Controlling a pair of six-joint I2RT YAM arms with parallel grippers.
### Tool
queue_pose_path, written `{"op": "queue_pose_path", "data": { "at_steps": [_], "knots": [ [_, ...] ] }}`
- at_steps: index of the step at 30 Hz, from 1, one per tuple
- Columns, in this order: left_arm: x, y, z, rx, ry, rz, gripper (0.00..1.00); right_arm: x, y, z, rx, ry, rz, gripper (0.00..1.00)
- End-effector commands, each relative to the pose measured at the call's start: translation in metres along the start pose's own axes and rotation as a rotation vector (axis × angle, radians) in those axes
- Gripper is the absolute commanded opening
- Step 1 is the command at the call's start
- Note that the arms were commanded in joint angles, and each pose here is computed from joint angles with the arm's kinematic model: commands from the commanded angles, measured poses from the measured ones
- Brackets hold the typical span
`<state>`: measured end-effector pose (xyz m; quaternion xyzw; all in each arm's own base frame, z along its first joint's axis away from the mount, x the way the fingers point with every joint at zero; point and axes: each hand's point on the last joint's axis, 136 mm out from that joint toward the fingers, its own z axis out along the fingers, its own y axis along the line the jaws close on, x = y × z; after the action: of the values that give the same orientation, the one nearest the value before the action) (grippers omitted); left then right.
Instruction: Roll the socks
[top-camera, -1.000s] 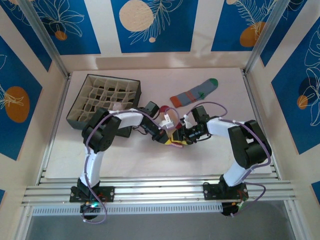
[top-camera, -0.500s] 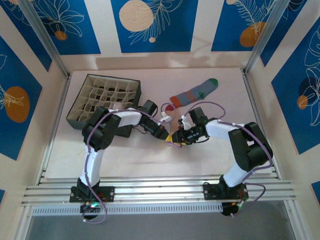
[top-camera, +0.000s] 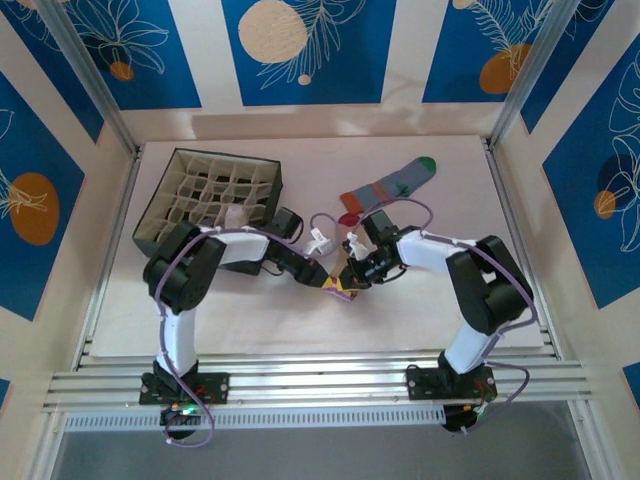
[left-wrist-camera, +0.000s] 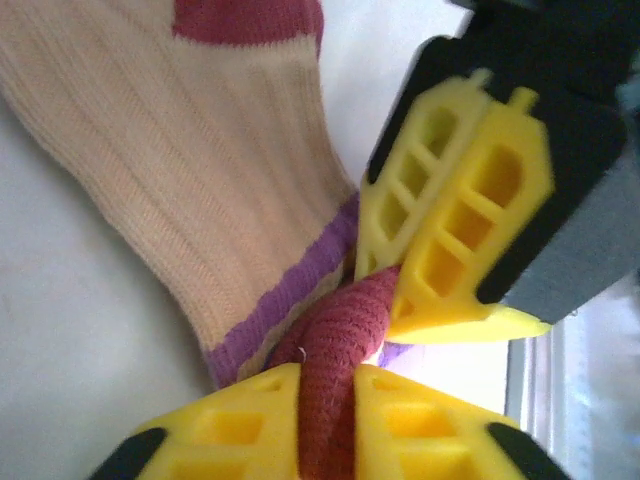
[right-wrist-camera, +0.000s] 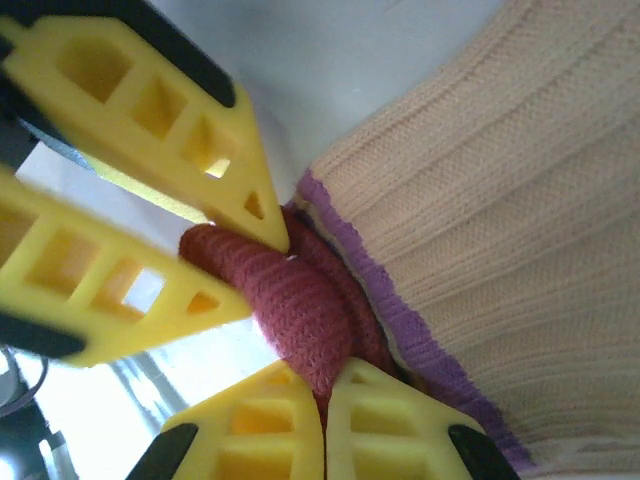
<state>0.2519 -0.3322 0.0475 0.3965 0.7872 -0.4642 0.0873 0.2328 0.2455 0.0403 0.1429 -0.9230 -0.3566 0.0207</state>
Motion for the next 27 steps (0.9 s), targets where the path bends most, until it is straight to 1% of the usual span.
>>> {"op": "queue_pose_path", "data": {
  "at_steps": [1, 4, 7, 9, 11, 14, 17, 23, 27],
  "knots": [
    [-0.010, -0.005, -0.020, -0.080, -0.093, 0.215, 0.25, 0.020, 0.018, 0.003, -0.113, 0.150, 0.042, 0.00],
    [-0.011, -0.020, -0.030, -0.106, -0.181, 0.392, 0.31, 0.017, 0.020, 0.006, -0.154, 0.182, 0.067, 0.00],
    [-0.012, -0.032, -0.038, -0.158, -0.262, 0.556, 0.43, 0.014, 0.017, 0.006, -0.166, 0.196, 0.083, 0.00],
    [-0.011, -0.036, -0.038, -0.198, -0.275, 0.644, 0.48, 0.013, 0.016, 0.005, -0.173, 0.204, 0.087, 0.00],
    [-0.010, -0.037, -0.035, -0.228, -0.253, 0.698, 0.51, 0.012, 0.015, 0.005, -0.176, 0.213, 0.089, 0.00],
    [-0.007, -0.035, -0.026, -0.250, -0.196, 0.753, 0.52, 0.013, 0.015, 0.004, -0.190, 0.224, 0.086, 0.00],
    [-0.004, -0.031, -0.015, -0.246, -0.153, 0.773, 0.52, 0.012, 0.014, 0.004, -0.204, 0.226, 0.085, 0.00],
    [-0.001, -0.026, 0.004, -0.212, -0.099, 0.780, 0.53, 0.010, 0.012, 0.004, -0.221, 0.229, 0.084, 0.00],
    [0.004, -0.024, 0.014, -0.189, -0.056, 0.759, 0.51, 0.006, 0.010, 0.002, -0.218, 0.215, 0.070, 0.00]
  ]
}}
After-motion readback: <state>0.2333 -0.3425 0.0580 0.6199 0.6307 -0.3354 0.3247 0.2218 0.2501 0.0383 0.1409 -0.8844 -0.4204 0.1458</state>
